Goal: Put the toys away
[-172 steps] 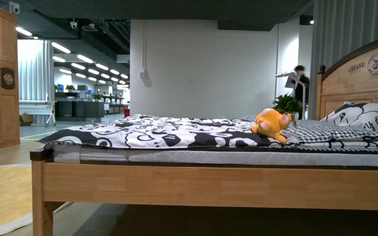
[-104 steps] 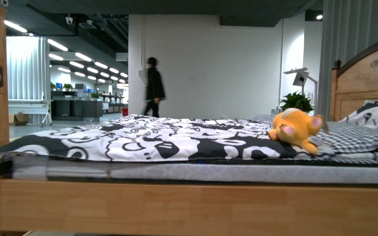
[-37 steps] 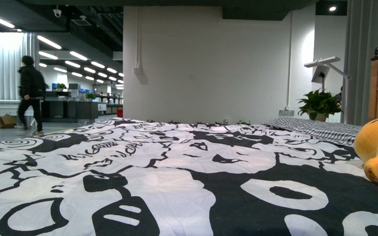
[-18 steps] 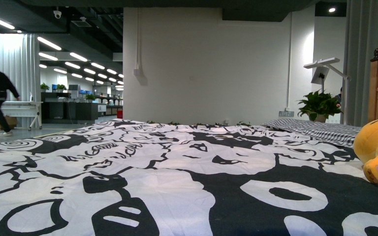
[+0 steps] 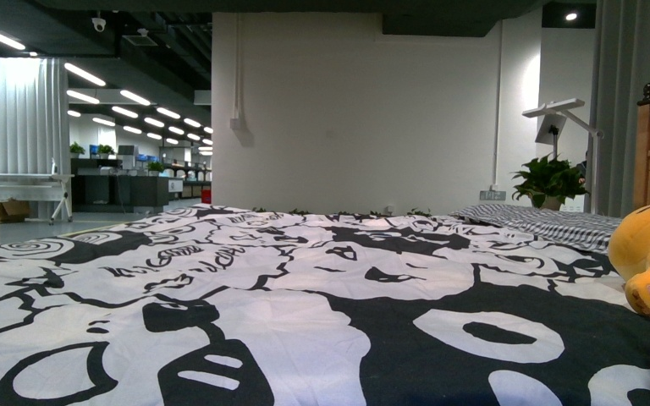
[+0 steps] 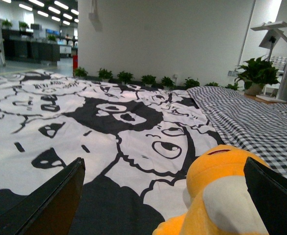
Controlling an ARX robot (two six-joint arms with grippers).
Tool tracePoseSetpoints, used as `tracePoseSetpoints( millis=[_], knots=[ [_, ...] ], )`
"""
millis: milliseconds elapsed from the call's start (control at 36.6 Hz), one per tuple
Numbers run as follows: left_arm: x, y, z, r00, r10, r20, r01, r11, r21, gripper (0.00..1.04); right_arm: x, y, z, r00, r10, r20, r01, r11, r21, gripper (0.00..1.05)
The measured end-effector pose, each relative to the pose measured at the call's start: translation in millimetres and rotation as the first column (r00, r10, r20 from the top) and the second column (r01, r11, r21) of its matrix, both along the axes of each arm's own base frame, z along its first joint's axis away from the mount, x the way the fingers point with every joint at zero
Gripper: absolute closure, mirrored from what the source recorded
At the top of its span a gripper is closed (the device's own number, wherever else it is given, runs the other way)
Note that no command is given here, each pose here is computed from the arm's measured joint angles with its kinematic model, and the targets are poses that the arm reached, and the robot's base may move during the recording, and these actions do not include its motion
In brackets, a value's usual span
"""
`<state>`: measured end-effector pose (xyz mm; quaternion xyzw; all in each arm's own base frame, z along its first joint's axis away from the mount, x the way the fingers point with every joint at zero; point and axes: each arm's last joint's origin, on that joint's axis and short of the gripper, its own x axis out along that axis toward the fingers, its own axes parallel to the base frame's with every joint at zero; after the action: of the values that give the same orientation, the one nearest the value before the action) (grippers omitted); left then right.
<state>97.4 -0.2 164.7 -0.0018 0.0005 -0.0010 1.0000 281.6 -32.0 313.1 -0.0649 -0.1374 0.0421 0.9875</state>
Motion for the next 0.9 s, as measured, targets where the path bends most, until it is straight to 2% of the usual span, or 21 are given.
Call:
tracePoseSetpoints(
  millis=[109,355,710,901],
  knots=[
    [0.0,0.0,0.0,1.000,0.000,0.000,0.000,1.000,0.000,0.06,25.0,-3.9,-2.5,0.999,-0.023,-0.034,0.019,0.994,-0.109,0.06],
    [0.0,0.0,0.0,1.000,0.000,0.000,0.000,1.000,0.000,0.06,56.4,-21.9,5.3,0.992,-0.096,-0.080,0.074,0.968,-0.239,0.06],
    [0.0,0.0,0.0,1.000,0.000,0.000,0.000,1.000,0.000,0.06,64.9,-54.7,-7.5,0.973,-0.147,-0.175,0.097,0.958,-0.268,0.06],
    [0.0,0.0,0.0,1.000,0.000,0.000,0.000,1.000,0.000,0.06,65.9,-79.1,-22.3,0.956,-0.183,-0.231,0.130,0.965,-0.229,0.06]
  ],
)
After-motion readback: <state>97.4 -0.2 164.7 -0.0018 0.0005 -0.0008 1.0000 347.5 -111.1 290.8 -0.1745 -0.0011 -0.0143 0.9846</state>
